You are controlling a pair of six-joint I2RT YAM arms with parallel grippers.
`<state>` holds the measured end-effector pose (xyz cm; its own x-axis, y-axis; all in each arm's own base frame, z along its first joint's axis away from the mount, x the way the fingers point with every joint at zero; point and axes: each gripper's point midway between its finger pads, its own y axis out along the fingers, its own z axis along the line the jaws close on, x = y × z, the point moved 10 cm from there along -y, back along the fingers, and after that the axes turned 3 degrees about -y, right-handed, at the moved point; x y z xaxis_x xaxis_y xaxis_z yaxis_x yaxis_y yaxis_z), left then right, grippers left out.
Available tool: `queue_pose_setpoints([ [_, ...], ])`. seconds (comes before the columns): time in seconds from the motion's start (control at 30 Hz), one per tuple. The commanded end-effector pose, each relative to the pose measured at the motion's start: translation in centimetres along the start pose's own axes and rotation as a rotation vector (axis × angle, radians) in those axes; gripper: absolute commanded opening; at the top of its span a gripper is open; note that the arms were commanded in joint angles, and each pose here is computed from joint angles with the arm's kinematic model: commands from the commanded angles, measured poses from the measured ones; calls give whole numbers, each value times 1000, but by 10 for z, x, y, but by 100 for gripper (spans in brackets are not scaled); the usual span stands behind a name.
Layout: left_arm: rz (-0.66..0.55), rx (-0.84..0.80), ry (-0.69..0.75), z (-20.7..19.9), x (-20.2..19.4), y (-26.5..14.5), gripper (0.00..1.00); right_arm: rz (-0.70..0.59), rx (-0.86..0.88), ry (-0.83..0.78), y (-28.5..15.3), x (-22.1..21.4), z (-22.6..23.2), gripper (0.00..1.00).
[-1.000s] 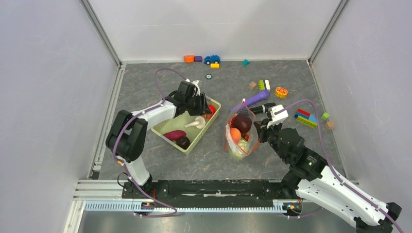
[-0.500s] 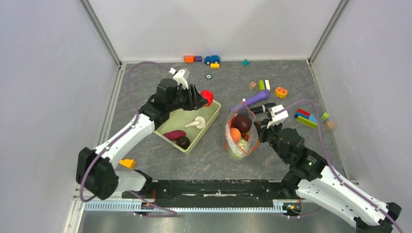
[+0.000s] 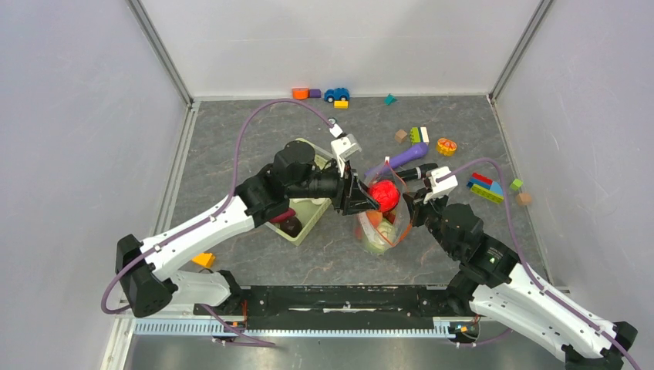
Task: Place the food in the zip-top bag and seal the zipper
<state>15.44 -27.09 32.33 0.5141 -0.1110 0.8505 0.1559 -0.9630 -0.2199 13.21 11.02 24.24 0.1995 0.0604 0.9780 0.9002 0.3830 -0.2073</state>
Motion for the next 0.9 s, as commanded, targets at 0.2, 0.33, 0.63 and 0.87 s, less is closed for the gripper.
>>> queue_pose_setpoints([
  [0.2, 22, 82, 119, 0, 9, 16, 28, -31, 1, 2, 0, 4, 0, 2],
  [0.33, 36, 111, 117, 4, 8, 22, 37, -33, 0, 2, 0, 5, 0, 2],
  [0.63, 40, 157, 101, 7, 9, 25, 100, -38, -2, 6, -1, 5, -1, 2],
  [0.87, 22, 149, 101, 2, 13, 19, 100, -40, -6, 7, -2, 5, -1, 2],
])
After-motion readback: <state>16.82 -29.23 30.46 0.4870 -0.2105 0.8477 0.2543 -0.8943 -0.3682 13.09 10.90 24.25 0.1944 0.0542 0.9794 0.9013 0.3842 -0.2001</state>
